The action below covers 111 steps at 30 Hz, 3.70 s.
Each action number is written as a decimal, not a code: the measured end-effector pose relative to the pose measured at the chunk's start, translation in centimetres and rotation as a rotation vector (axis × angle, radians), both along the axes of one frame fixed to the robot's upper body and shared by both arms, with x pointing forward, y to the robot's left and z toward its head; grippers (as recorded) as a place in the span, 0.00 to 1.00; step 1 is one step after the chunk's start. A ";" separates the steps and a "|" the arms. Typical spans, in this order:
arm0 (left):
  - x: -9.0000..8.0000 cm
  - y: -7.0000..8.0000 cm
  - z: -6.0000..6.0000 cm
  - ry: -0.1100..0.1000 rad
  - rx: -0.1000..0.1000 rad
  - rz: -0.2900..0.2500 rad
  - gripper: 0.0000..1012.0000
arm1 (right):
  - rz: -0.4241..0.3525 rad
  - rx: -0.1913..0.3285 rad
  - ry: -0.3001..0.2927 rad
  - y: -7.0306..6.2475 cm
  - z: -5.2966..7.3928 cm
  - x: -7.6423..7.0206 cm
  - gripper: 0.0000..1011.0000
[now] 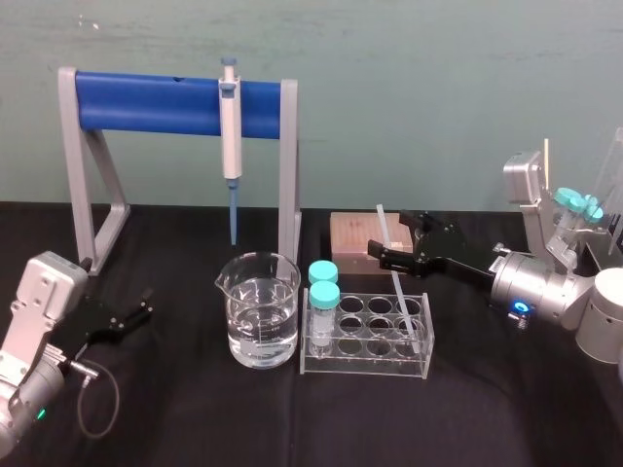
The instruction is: Pick up the stirring rod with one hand, then place it down.
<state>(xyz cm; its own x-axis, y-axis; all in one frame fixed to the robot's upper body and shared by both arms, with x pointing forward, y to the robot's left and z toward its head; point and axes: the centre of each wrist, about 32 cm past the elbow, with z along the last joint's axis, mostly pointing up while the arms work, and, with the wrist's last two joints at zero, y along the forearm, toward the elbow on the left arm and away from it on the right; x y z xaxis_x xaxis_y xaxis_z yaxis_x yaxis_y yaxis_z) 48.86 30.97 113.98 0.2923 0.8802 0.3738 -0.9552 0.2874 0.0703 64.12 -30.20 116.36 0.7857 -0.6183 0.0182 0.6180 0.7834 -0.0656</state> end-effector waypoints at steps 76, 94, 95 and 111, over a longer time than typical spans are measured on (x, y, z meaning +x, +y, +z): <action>0.0 0.0 0.0 0.000 0.000 0.000 0.99 | 0.007 -0.011 0.013 0.1 -0.1 0.5 0.08; 0.0 0.0 0.0 0.000 0.000 0.000 0.99 | -0.006 0.054 -0.033 0.6 1.4 -0.1 0.08; 0.0 0.0 0.0 0.000 0.000 0.000 0.99 | -0.004 0.060 -0.036 0.7 1.5 -0.2 0.08; 0.0 0.0 0.0 0.000 0.000 0.000 0.99 | 0.027 0.134 -0.122 2.0 4.3 -0.8 0.08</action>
<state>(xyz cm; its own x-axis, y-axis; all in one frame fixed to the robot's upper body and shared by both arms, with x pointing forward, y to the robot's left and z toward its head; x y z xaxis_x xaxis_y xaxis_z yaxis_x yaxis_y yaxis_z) 48.86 30.97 113.98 0.2922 0.8803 0.3738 -0.9553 0.2873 0.0702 63.37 -28.18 120.70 0.7989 -0.6006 0.0334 0.5939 0.7964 0.1144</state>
